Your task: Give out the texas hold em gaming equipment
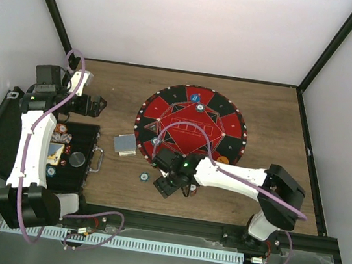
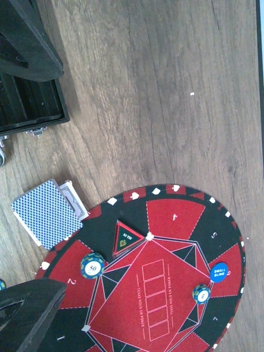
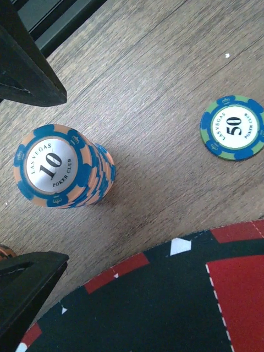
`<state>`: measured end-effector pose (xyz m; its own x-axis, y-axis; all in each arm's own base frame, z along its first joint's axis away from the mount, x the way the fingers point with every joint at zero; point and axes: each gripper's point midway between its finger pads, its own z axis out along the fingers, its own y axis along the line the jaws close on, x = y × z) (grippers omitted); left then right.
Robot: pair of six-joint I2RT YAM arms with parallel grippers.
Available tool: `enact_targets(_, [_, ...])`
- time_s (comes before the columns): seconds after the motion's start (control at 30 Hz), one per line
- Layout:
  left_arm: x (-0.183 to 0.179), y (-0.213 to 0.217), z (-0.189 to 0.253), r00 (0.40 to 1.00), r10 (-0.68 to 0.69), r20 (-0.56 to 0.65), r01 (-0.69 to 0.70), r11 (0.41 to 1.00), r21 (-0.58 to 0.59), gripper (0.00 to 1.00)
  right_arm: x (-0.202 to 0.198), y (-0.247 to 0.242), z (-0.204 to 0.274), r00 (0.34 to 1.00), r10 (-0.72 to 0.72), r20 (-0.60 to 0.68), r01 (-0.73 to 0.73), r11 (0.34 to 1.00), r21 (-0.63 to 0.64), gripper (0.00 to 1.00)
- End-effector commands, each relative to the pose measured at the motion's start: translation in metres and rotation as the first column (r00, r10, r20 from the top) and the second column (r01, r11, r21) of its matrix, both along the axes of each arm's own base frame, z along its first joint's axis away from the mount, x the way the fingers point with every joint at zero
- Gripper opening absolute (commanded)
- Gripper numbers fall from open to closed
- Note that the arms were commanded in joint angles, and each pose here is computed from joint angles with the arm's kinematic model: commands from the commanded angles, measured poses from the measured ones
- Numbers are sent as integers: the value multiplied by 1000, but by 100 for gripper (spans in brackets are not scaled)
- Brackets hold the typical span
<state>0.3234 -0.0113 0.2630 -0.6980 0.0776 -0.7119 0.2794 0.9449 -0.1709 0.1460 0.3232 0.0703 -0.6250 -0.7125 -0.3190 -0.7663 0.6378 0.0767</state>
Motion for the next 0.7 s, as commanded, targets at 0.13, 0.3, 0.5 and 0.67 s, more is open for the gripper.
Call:
enact_targets(0.13, [-7, 1, -13, 999, -24, -23, 24, 1000, 19, 100, -8, 4, -14, 999, 34, -16, -34, 999, -17, 73])
enact_targets(0.3, [-12, -1, -22, 998, -40, -38, 41, 999, 28, 100, -8, 3, -19, 999, 35, -12, -35, 999, -31, 67])
enact_targets(0.5, [-14, 0, -26, 998, -44, -43, 45, 998, 41, 100, -7, 3, -19, 999, 34, -6, -34, 999, -31, 59])
enact_targets(0.67, [-12, 0, -24, 998, -40, -39, 41, 998, 37, 100, -8, 3, -20, 999, 36, -11, -36, 999, -33, 57])
